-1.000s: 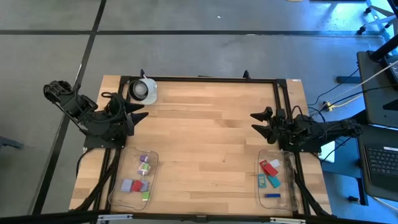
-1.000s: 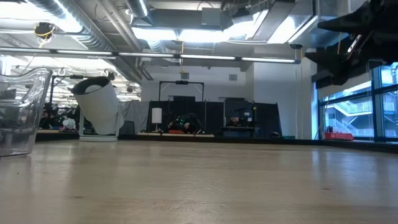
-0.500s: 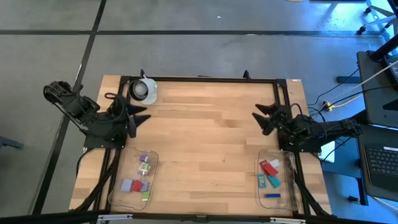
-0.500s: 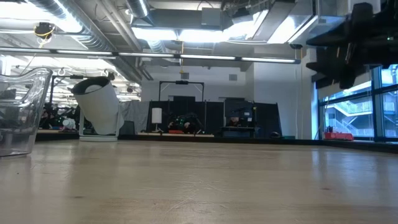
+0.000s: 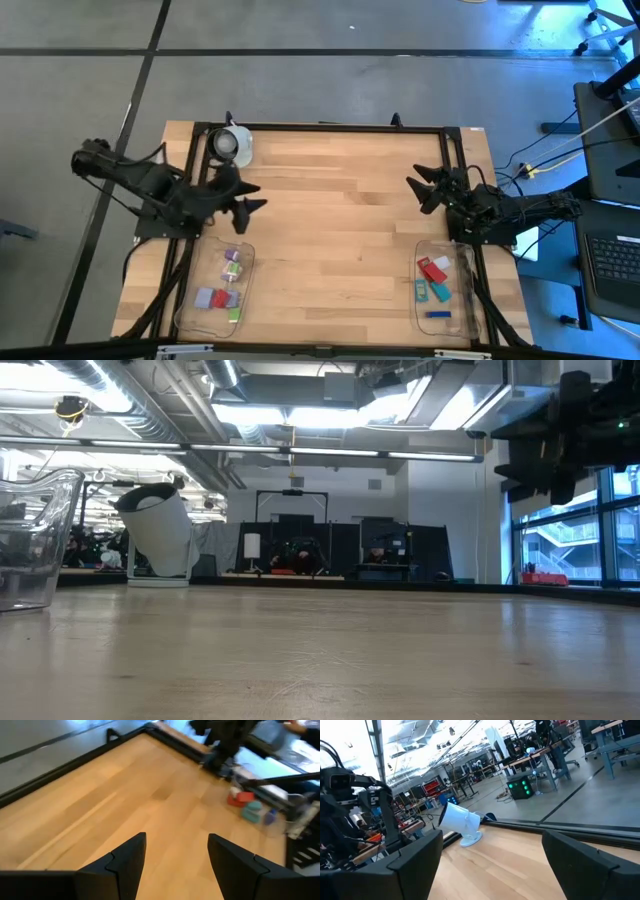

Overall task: Pick & Place Office items
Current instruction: Return to Home Position

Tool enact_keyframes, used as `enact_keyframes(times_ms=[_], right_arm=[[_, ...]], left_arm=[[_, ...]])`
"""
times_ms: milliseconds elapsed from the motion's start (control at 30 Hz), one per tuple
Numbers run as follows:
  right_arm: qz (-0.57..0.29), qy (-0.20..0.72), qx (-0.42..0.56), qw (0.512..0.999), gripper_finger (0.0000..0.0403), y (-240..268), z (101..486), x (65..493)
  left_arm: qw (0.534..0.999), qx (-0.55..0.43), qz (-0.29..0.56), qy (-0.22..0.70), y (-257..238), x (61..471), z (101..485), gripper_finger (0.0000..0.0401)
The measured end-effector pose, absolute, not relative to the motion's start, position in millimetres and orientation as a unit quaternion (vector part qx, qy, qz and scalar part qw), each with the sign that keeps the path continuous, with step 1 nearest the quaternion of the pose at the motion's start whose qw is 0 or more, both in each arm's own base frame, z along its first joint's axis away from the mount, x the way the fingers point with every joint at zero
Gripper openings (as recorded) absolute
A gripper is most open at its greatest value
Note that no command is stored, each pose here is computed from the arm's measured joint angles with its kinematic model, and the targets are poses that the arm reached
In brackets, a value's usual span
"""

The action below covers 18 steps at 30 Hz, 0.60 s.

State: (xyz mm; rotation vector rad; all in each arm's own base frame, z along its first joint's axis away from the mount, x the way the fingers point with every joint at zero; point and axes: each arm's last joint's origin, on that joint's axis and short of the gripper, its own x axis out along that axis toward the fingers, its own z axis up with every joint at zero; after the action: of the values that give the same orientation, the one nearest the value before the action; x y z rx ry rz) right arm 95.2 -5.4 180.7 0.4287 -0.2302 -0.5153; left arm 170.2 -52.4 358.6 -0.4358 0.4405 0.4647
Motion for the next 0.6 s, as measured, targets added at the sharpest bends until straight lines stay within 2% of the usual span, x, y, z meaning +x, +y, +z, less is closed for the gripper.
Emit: enact_keyframes(times_ms=[233, 367, 500, 600], right_arm=[[-0.252, -0.113, 0.209, 0.938, 0.0343, -5.4, 180.8, 95.2], [-0.252, -0.113, 0.209, 0.938, 0.0343, -5.4, 180.9, 95.2], [-0.252, -0.112, 0.209, 0.938, 0.0343, -5.4, 180.9, 95.2], [-0.252, -0.112, 0.209, 0.938, 0.0343, -5.4, 180.9, 95.2]], left_arm=[[0.956, -0.167, 0.103, 0.217, -42.1, 211.2, 362.0, 0.0210], [0.960, -0.147, 0.054, 0.233, -33.6, 215.0, 361.4, 0.0210], [0.965, -0.127, 0.056, 0.221, -25.7, 203.0, 367.6, 0.0210], [0.968, -0.124, 0.077, 0.202, -17.8, 192.2, 358.6, 0.0210]])
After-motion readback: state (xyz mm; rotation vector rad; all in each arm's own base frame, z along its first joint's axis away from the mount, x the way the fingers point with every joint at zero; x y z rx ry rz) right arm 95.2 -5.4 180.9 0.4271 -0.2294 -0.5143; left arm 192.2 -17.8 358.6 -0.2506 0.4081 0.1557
